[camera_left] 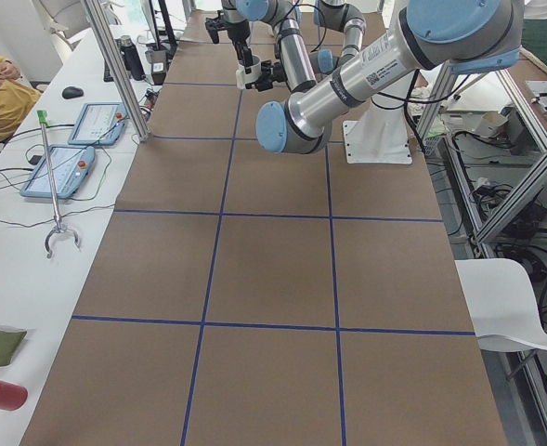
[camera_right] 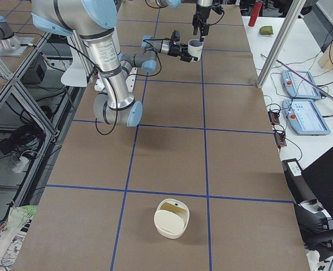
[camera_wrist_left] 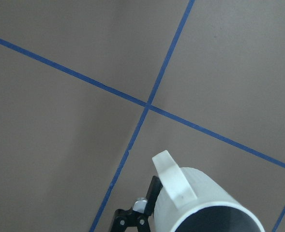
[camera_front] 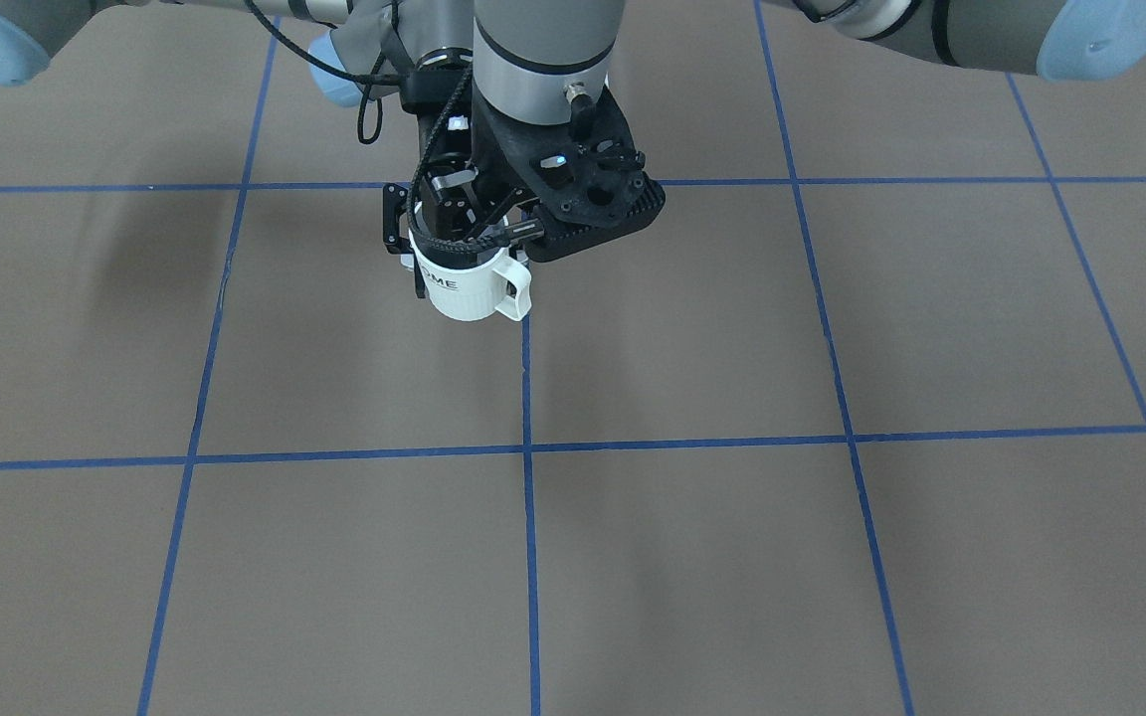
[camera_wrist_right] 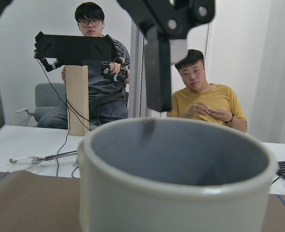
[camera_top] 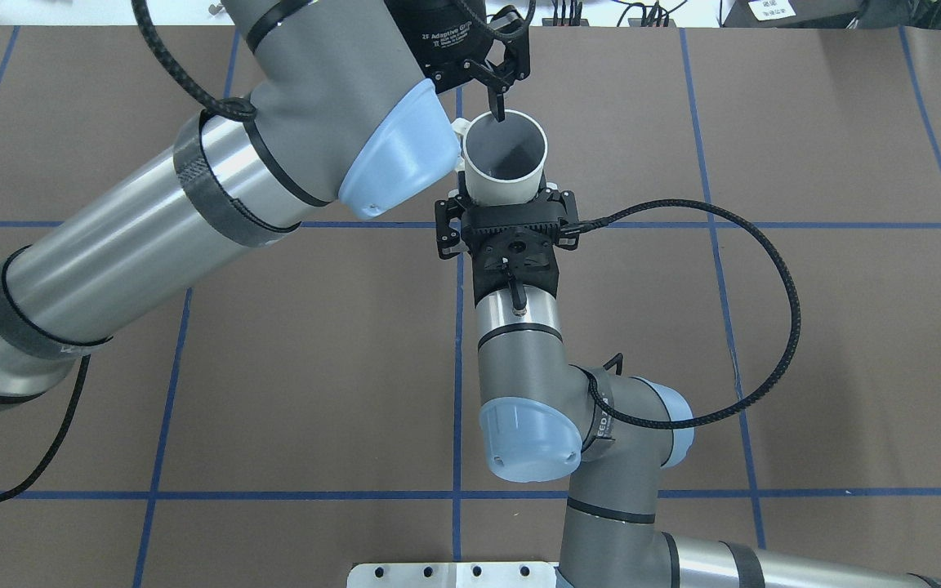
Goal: Left arm hands cup to right arm to dump lemon
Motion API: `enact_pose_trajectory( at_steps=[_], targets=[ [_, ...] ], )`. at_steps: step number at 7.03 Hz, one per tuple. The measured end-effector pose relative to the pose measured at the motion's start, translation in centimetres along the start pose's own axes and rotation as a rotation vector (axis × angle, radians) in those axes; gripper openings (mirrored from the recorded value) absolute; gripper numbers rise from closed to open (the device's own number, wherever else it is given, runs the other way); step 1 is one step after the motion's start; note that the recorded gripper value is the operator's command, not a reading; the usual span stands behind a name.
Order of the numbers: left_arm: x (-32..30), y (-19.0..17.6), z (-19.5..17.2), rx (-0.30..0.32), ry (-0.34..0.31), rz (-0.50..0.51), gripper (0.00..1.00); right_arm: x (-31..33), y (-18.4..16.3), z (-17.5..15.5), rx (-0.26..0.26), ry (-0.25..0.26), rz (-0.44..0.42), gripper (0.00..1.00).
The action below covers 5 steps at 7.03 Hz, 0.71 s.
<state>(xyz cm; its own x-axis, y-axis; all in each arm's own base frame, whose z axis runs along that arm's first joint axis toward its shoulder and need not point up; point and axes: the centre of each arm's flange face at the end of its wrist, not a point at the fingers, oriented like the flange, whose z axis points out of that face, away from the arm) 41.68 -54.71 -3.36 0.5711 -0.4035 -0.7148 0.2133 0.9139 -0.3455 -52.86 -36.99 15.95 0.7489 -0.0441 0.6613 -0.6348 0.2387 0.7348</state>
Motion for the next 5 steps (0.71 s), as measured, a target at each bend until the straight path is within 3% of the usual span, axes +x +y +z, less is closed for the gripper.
enact_pose_trajectory(
  at_steps=[5],
  targets=[
    [0.2,1.6,-1.8,-0.025,-0.028,-0.025,0.79,-0.1,0.0,-0.2,-0.005,0.001,-0.009,0.18]
  ],
)
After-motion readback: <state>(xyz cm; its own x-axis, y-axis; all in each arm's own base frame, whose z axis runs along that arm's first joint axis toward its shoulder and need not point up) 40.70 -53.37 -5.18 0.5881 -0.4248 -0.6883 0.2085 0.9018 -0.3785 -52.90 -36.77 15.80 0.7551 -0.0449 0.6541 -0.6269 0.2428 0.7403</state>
